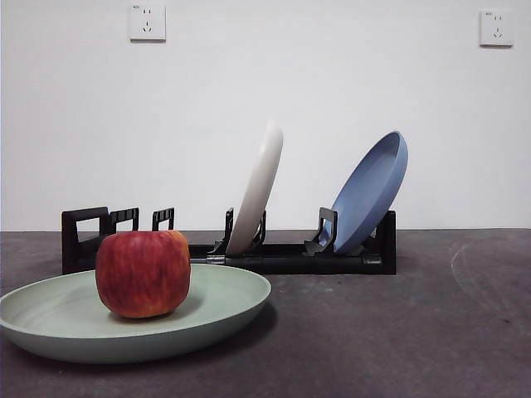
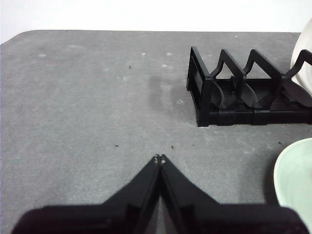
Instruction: Take the green plate from the plate rack,put the plate on the table,take the apple from the table,put the apple in the plate
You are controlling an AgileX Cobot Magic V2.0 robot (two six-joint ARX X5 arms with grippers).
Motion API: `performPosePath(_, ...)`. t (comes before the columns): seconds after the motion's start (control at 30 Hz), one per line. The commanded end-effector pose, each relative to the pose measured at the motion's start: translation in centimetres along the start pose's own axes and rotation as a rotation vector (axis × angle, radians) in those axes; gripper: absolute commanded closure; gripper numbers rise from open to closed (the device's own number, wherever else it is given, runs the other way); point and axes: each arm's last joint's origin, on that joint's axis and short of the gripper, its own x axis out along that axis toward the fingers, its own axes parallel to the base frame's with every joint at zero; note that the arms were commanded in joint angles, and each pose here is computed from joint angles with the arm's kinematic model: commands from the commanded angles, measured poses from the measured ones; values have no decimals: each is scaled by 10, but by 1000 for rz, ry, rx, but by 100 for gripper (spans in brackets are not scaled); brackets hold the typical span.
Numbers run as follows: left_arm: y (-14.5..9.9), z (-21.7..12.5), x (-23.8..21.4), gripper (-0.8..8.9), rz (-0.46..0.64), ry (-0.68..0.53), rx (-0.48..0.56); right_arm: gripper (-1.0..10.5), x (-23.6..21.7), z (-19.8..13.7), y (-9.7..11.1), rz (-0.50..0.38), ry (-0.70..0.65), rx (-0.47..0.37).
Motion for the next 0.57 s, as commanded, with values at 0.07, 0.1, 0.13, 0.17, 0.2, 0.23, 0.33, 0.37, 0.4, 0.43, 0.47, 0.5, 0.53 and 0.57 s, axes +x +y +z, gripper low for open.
performPosePath(0.07,0,-1,0,817,3,-4,11,946,-1,-68,-3,-53,-31,-6)
performPosePath(0.1,0,-1,0,817,3,-4,11,946,-3,-79,-2,-62,-55,-10)
performPosePath(0.13,0,-1,0,817,3,-4,11,946,-6,-91,-2,-75,-82,-14)
performPosePath(0.17,0,-1,0,817,3,-4,11,946,-9,-103,0,-94,-117,-19)
performPosePath(0.2,0,-1,0,817,3,-4,11,946,-12,-114,1,-118,-147,-23)
performPosePath(0.23,0,-1,0,817,3,-3,11,946,-14,-124,2,-132,-168,-25)
performPosePath(0.33,0,-1,0,817,3,-4,11,946,-21,-150,5,-151,-208,-25)
performPosePath(0.37,0,-1,0,817,3,-4,11,946,-23,-159,6,-158,-212,-19)
performPosePath(0.4,0,-1,0,817,3,-4,11,946,-24,-166,7,-161,-212,-17)
performPosePath(0.43,0,-1,0,817,3,-3,11,946,-25,-173,8,-160,-214,-15)
performPosePath(0.47,0,-1,0,817,3,-3,11,946,-25,-179,9,-158,-214,-1)
performPosePath(0.5,0,-1,0,817,4,-3,11,946,-26,-182,9,-161,-183,9)
performPosePath(0.53,0,-1,0,817,3,-3,11,946,-27,-185,9,-160,-165,13)
performPosePath(0.57,0,-1,0,817,4,-4,11,946,-28,-186,10,-163,-149,15)
